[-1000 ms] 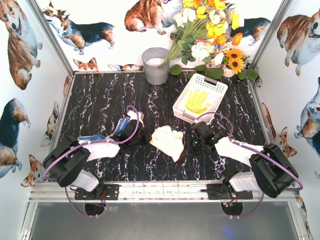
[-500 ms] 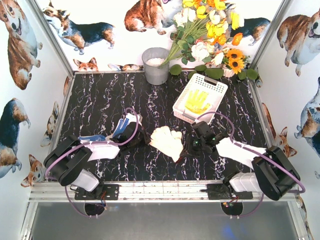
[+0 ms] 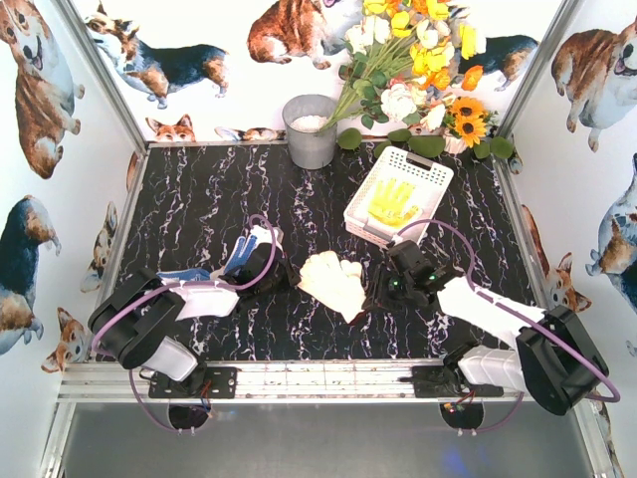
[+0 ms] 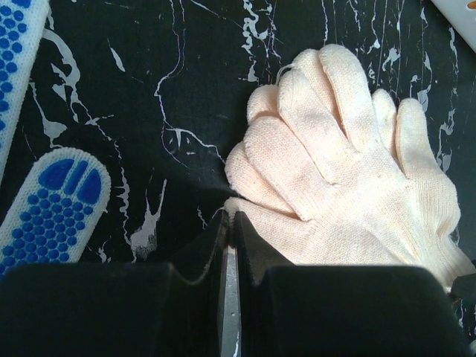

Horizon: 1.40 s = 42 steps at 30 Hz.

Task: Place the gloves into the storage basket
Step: Pair the glove with the glove.

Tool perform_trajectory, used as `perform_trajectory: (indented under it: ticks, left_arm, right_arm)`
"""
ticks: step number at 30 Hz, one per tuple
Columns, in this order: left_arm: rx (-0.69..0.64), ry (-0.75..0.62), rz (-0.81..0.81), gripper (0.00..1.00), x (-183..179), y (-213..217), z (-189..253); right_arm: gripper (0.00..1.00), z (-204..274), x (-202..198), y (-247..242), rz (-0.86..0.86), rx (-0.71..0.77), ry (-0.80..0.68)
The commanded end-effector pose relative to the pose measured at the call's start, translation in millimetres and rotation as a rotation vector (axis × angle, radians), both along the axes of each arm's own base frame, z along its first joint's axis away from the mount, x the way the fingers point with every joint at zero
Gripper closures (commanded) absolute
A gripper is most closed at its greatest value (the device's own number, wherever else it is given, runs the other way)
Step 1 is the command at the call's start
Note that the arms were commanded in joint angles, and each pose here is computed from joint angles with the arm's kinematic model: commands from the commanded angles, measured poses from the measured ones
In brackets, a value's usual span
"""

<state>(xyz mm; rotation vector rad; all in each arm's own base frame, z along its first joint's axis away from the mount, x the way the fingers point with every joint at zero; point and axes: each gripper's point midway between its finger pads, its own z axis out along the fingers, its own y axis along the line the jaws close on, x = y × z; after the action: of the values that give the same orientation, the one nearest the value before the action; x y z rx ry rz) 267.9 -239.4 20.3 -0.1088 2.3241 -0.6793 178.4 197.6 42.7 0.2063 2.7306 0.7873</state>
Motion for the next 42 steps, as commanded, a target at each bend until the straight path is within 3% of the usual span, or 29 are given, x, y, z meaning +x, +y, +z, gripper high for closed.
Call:
perform_trajectory:
  ticks: [1, 7, 18, 21, 24, 27, 31, 42]
  left_arm:
    - [0.037, 0.014, 0.017, 1.0, -2, 10, -11]
    - [0.051, 0.017, 0.013, 1.0, -3, 12, -13]
    - [0.072, -0.005, -0.01, 1.0, 2, 10, -4]
    - [0.1, -0.024, -0.017, 0.9, 6, 11, 6]
    - [0.114, -0.055, -0.012, 0.69, 11, 12, 23]
    - [0.113, -0.091, -0.013, 0.62, 14, 11, 42]
    - [0.059, -0.113, -0.045, 0.63, 13, -7, 58]
    - [-0.064, -0.088, -0.17, 0.84, -4, -81, 49]
  right_arm:
    - [0.8, 11, 16, 6, 0.005, 0.002, -0.055]
    - [0.99, 17, 23, 7, 0.008, -0.001, -0.089]
    - [1.0, -4, 28, 6, 0.032, -0.057, -0.064]
    - [0.94, -4, 30, 8, 0.044, -0.054, -0.062]
    - [0.81, 4, 32, 10, 0.046, -0.042, -0.079]
    - [0.69, 15, 32, 7, 0.036, -0.042, -0.109]
    - [0.6, 32, 36, 0, 0.006, -0.051, -0.16]
    - [0.52, 50, 75, -1, -0.134, 0.004, -0.27]
